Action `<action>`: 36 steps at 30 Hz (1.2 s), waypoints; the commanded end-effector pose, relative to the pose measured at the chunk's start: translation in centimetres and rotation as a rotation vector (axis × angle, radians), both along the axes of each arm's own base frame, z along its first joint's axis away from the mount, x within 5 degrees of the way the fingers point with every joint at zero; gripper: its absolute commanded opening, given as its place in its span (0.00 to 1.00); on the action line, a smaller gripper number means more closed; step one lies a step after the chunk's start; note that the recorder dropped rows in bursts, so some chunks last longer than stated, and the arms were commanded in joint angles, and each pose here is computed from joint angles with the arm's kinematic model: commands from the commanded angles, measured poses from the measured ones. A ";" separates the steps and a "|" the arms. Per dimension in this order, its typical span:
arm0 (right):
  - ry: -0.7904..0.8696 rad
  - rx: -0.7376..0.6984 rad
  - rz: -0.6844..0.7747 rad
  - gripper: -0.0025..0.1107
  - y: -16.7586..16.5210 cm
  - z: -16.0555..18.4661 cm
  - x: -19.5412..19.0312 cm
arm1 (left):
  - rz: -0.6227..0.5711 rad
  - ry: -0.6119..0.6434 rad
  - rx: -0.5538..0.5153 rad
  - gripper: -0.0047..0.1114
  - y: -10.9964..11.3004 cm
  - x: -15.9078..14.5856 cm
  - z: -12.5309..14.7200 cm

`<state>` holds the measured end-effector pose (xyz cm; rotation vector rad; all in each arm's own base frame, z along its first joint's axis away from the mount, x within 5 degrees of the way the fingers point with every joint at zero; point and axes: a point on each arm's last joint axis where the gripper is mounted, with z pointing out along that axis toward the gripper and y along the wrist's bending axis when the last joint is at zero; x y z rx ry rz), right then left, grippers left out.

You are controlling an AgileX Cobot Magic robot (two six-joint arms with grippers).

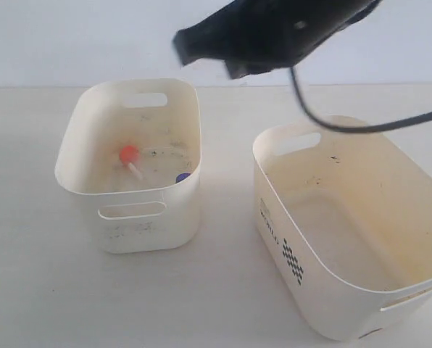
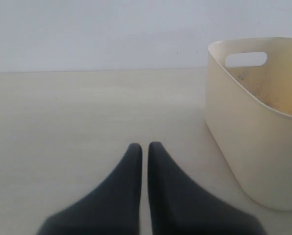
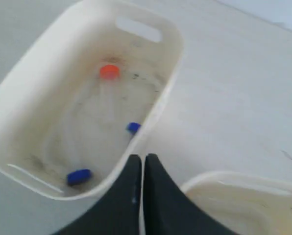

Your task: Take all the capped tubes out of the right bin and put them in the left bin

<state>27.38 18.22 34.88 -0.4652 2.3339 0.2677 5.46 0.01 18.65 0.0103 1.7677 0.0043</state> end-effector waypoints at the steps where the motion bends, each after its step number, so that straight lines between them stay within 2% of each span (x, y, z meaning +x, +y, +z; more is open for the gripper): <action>1: 0.134 -0.173 -0.131 0.02 -6.7 0.8 -0.2 | 0.001 -0.007 -0.015 0.08 0.0 0.0 0.2; 2: 0.190 -0.208 -0.134 0.02 -7.7 0.0 -0.2 | 0.001 -0.007 -0.015 0.08 0.0 0.0 0.2; 7: 0.289 -0.242 -0.126 0.02 -9.0 -3.8 -0.3 | 0.001 -0.007 -0.015 0.08 0.0 0.0 0.2; 10: 0.371 -0.237 -0.113 0.02 -8.6 -7.2 -0.3 | 0.001 -0.005 -0.015 0.08 0.0 0.0 0.1; 14: 0.478 -0.183 -0.036 0.02 -7.4 -9.7 -0.2 | 0.001 -0.005 -0.015 0.08 0.0 0.0 0.1; 22: 0.570 -0.138 0.020 0.02 -6.7 -12.1 0.7 | 0.001 -0.007 -0.015 0.08 0.0 0.0 0.2; 25: 0.602 0.088 0.020 0.02 -8.8 -11.7 1.8 | 0.001 -0.007 -0.015 0.08 0.0 0.0 0.2; 27: 0.609 0.144 0.030 0.02 -9.4 -11.5 1.9 | 0.001 -0.007 -0.015 0.08 0.0 0.0 0.2; 36: 0.576 0.158 0.010 0.02 -9.8 -11.4 2.4 | 0.001 -0.007 -0.015 0.08 0.0 0.0 0.2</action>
